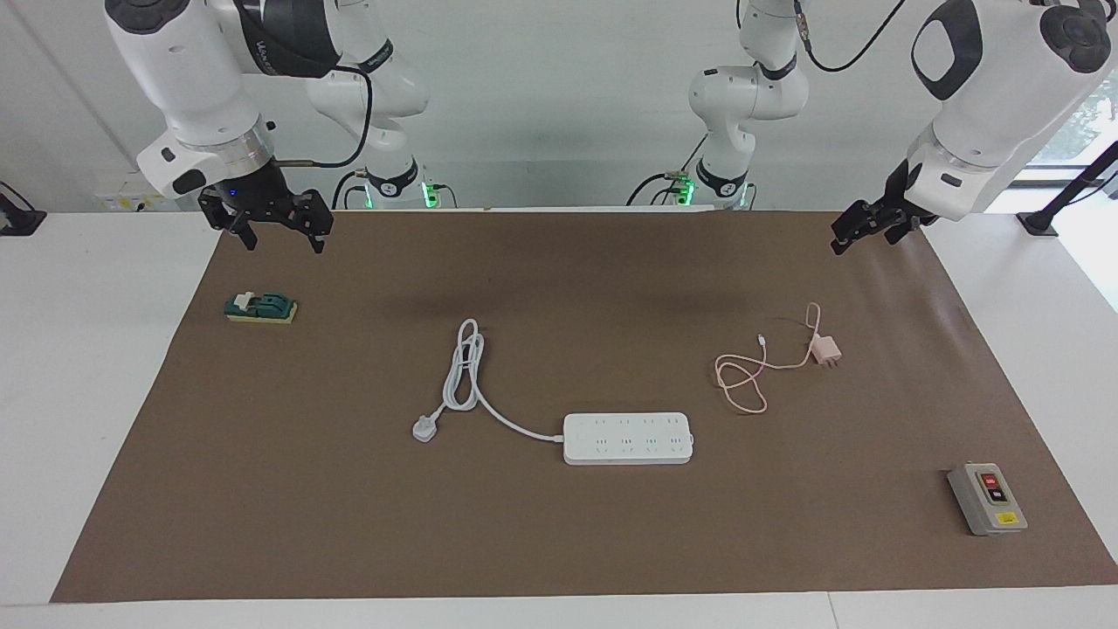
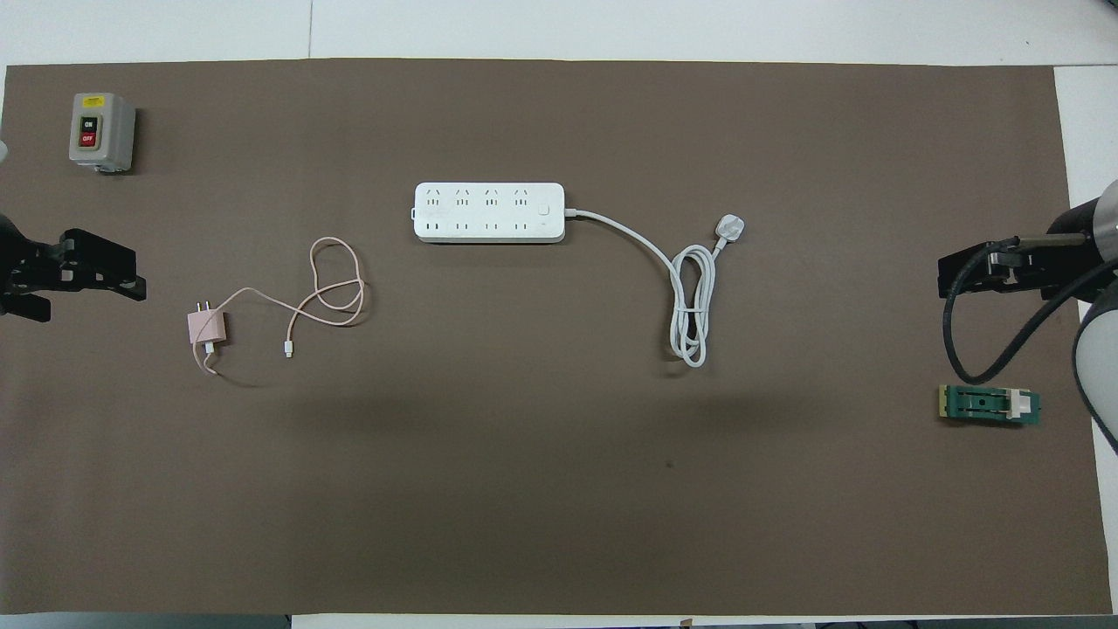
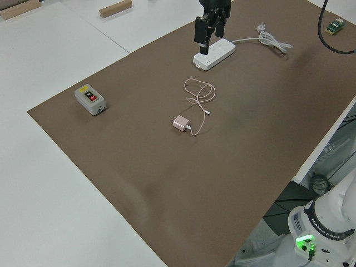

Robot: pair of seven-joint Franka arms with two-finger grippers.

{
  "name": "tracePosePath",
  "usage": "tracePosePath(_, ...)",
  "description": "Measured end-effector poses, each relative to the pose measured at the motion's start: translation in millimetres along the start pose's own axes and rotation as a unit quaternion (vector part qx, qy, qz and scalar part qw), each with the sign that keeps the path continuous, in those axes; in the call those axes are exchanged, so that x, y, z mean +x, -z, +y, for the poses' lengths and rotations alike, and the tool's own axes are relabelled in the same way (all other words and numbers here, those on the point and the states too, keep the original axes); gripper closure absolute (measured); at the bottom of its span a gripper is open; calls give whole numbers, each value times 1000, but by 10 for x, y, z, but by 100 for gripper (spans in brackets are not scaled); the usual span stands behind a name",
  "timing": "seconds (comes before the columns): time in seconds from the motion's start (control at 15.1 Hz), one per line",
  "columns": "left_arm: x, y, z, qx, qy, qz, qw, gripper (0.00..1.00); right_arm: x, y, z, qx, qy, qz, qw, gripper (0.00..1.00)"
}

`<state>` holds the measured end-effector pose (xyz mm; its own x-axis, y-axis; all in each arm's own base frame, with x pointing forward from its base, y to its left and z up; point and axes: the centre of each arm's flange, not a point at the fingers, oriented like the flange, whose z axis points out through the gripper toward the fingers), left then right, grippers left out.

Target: Unplug charger and place it aside

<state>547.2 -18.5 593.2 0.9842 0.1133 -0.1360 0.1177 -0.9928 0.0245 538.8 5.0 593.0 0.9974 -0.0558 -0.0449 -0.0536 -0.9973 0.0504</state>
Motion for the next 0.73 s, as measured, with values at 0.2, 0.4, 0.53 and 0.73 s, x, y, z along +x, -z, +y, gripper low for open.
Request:
tracePosePath(0.2, -13, 54, -17, -1, -5, 3, 1000, 0, 0, -1, 0, 0, 0, 0, 1000, 0)
tracePosePath(0.4, -29, 79, -19, -1, -8, 4, 1000, 0, -2, -8, -9, 4, 0, -1, 1000, 0)
tracePosePath(0.53, -31, 67, -14, 0, -17, 1, 1000, 0, -8, -16, -21, 9, 0, -4, 1000, 0)
tracePosePath(0.73, -36, 67, 5, 0, -30, 1, 1000, 0, -12, -22, -27, 12, 0, -7, 1000, 0)
